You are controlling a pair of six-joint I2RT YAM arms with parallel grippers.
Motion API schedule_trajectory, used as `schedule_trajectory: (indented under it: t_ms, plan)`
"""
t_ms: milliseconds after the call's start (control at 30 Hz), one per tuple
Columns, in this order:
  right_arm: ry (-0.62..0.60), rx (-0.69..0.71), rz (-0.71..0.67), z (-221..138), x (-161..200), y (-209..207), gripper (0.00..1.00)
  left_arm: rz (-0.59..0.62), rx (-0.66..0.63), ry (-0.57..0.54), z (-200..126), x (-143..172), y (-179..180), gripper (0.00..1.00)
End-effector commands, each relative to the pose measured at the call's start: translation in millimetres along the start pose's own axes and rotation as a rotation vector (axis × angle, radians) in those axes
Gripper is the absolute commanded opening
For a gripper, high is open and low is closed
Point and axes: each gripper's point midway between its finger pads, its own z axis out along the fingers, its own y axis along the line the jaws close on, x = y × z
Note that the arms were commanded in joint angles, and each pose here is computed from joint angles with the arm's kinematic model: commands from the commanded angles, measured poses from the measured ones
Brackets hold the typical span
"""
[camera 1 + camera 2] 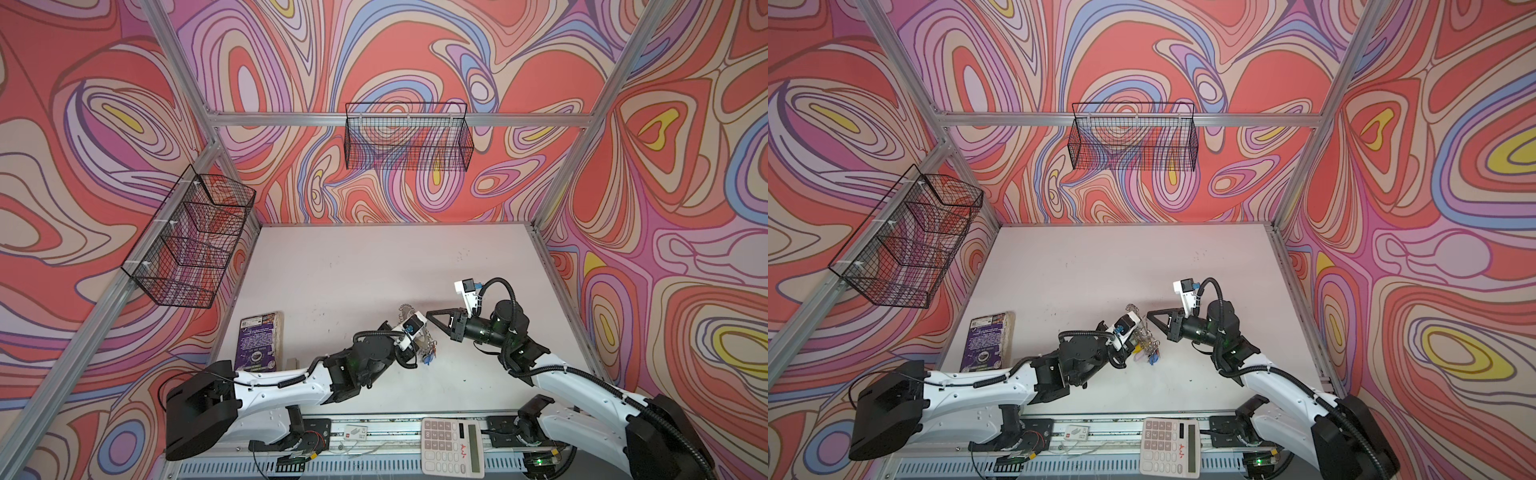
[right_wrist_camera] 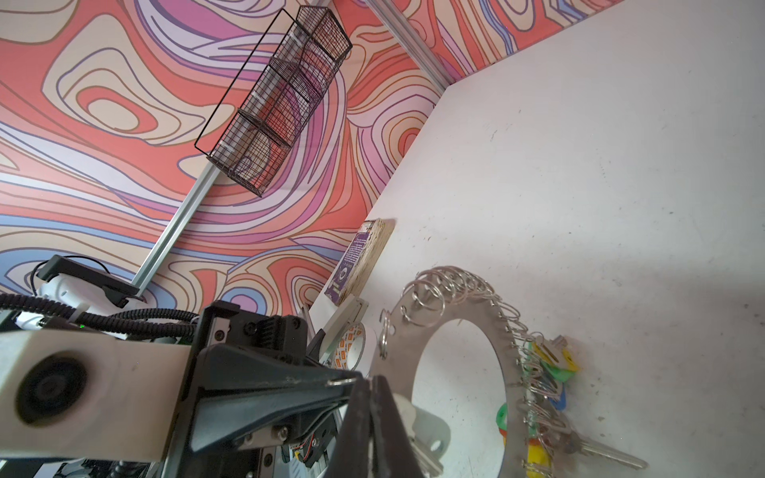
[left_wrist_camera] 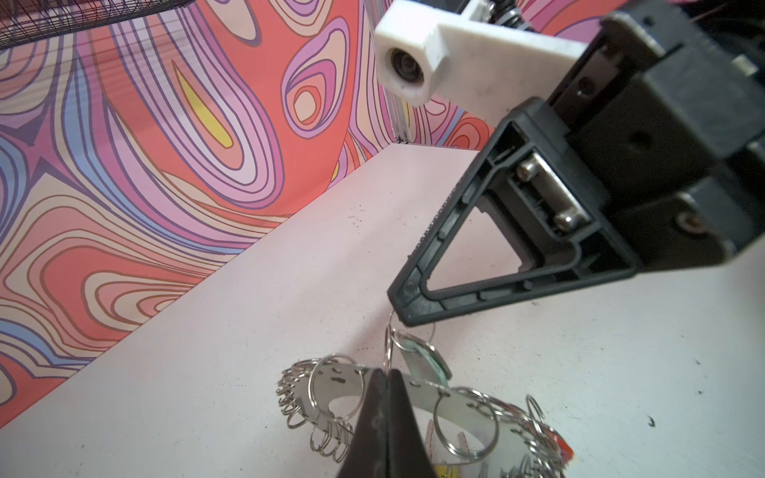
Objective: Attach keys to a key ring
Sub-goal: Insert the key into the keyring.
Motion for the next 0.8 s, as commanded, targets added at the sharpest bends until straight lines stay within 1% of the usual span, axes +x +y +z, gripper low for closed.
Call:
schedule_trajectory:
  t_ms: [0,167,200,333,500,767]
  plan:
    - [-0.043,0.015,0.009,0,-5,-3,0.0,-0.057,-0.008,-0.105,-2,-31,6,0.0]
    - [-0.039,0.009,0.016,3,-4,-2,0.0,-0.055,-0.003,-0.117,-1,-33,5,0.0]
    - [-0.034,0.008,0.017,3,-4,-2,0.0,-0.046,0.0,-0.092,-3,-18,3,0.0]
    - [-0.018,0.016,0.026,6,0,-5,0.0,-0.047,-0.001,-0.098,-2,-18,3,0.0]
    - [-0.008,0.018,0.048,8,3,-8,0.0,-0.062,-0.002,-0.135,-3,-20,2,0.0]
    - [0.051,0.026,0.089,16,12,-15,0.0,-0.054,-0.02,-0.193,-6,-22,5,0.0]
